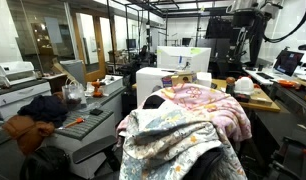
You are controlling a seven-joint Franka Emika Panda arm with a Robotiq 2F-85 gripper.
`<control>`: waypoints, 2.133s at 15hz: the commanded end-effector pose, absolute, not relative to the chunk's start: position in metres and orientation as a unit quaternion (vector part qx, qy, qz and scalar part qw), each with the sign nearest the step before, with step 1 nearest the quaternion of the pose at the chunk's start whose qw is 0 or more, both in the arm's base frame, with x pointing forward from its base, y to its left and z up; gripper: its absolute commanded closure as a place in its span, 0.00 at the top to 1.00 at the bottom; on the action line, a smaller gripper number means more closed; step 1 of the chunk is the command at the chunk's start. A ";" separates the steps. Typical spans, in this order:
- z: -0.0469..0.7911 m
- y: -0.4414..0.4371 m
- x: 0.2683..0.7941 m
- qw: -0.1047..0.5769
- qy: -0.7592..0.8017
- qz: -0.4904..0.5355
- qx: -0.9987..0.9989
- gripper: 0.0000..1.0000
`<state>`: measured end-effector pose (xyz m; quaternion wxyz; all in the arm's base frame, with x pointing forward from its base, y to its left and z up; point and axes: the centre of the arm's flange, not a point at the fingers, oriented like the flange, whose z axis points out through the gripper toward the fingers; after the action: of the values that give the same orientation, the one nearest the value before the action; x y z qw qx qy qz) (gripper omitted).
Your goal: Put the pink blanket over the blue blanket
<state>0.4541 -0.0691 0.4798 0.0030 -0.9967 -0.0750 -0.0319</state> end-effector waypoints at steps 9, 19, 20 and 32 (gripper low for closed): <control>0.480 -0.069 0.454 0.003 -0.075 -0.032 -0.997 1.00; 0.480 -0.069 0.454 0.003 -0.075 -0.032 -0.997 1.00; 0.480 -0.069 0.454 0.003 -0.075 -0.032 -0.997 1.00; 0.441 -0.077 0.476 0.011 -0.065 0.006 -0.998 1.00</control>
<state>0.4630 -0.0736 0.4498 0.0080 -0.9977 -0.0675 0.0001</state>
